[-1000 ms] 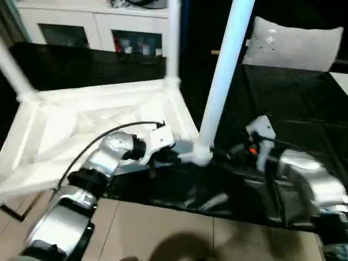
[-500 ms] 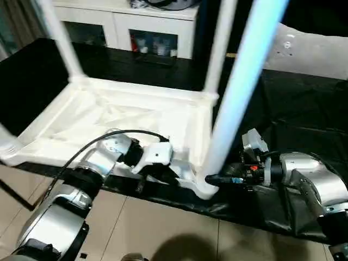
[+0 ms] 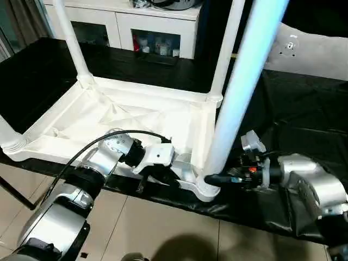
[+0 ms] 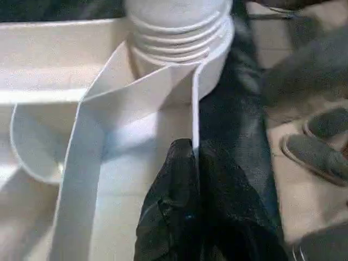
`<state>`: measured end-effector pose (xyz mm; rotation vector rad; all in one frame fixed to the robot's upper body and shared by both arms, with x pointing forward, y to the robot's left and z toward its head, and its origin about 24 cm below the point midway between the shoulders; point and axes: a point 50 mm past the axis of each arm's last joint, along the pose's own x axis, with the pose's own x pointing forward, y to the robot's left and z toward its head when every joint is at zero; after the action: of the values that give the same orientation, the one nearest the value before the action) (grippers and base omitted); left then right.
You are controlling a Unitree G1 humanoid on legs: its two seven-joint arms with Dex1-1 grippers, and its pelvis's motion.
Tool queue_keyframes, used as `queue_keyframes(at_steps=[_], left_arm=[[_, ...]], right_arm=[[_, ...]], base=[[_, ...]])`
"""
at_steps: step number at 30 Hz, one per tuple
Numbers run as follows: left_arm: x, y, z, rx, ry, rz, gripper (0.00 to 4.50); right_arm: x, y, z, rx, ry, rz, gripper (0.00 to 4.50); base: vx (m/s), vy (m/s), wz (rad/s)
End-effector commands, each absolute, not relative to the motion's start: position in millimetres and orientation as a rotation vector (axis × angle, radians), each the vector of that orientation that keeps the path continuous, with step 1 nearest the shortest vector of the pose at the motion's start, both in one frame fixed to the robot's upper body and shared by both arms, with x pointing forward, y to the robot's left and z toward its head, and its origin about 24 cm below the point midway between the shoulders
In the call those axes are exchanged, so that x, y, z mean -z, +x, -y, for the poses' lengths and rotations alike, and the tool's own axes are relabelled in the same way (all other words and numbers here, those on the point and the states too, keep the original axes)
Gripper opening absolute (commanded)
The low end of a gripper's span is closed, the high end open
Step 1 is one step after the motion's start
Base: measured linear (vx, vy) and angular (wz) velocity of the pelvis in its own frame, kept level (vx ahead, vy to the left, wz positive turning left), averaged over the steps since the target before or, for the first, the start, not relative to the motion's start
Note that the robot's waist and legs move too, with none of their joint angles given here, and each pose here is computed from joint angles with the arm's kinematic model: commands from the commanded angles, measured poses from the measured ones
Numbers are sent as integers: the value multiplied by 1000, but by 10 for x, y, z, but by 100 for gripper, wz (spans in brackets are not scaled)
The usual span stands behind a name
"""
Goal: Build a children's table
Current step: Rotate leg to tighten
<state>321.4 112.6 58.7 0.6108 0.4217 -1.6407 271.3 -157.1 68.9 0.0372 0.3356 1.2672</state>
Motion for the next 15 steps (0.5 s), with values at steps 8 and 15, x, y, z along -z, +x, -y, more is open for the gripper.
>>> queue_keyframes(at_steps=[8, 15], left_arm=[[-610, 3428, -685, 1300, 460, -369, 0], [-690, 3495, -378, 1147, 393, -305, 0]], right_arm=[[-503, 3085, 1231, -619, 43, -374, 195], [-569, 3152, 1015, -518, 93, -327, 263]], base=[[-6, 4, -2], [0, 0, 0]])
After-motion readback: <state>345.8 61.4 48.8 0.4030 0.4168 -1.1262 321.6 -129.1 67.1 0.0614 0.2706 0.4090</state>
